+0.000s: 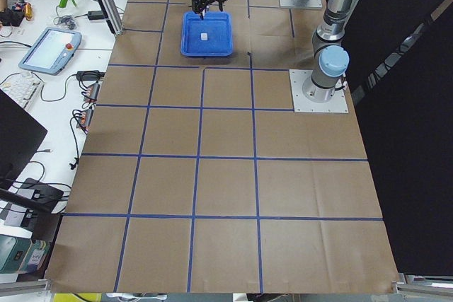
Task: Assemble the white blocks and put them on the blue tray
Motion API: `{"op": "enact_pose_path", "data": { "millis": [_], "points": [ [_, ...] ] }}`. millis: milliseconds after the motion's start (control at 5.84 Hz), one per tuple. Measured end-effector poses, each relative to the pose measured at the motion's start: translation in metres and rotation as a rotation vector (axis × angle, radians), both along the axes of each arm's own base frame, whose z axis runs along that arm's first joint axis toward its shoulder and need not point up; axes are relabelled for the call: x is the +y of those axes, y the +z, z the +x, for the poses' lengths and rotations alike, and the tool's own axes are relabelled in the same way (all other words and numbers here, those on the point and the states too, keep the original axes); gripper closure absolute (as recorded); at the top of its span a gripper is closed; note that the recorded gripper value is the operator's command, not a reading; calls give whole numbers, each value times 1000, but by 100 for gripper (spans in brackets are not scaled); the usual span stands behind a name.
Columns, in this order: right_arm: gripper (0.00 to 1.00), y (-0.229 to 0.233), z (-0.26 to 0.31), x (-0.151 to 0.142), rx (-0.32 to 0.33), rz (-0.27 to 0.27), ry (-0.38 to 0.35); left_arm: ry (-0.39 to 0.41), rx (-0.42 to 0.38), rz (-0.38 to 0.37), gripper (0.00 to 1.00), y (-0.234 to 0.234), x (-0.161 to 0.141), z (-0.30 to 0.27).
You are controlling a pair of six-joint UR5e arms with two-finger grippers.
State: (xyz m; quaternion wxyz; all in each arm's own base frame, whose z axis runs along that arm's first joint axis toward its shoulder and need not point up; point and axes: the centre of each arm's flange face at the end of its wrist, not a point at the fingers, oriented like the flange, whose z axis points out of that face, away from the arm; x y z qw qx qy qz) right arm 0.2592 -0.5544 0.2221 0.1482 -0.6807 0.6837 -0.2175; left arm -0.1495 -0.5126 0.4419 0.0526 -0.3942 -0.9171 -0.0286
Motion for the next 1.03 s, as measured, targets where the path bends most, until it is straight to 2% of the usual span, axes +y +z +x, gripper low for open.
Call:
{"op": "enact_pose_path", "data": {
  "millis": [342,514,685,1027],
  "points": [
    [71,-16,9,2,4,16,10,342,-26,2,2,15,11,3],
    [71,-22,9,1,6,20,12,425,-35,8,2,15,13,2],
    [69,-32,10,-2,6,21,13,474,-68,9,1,14,12,3],
    [69,-50,11,-6,1,17,10,660,-130,-11,1,23,1,8]
  ]
}}
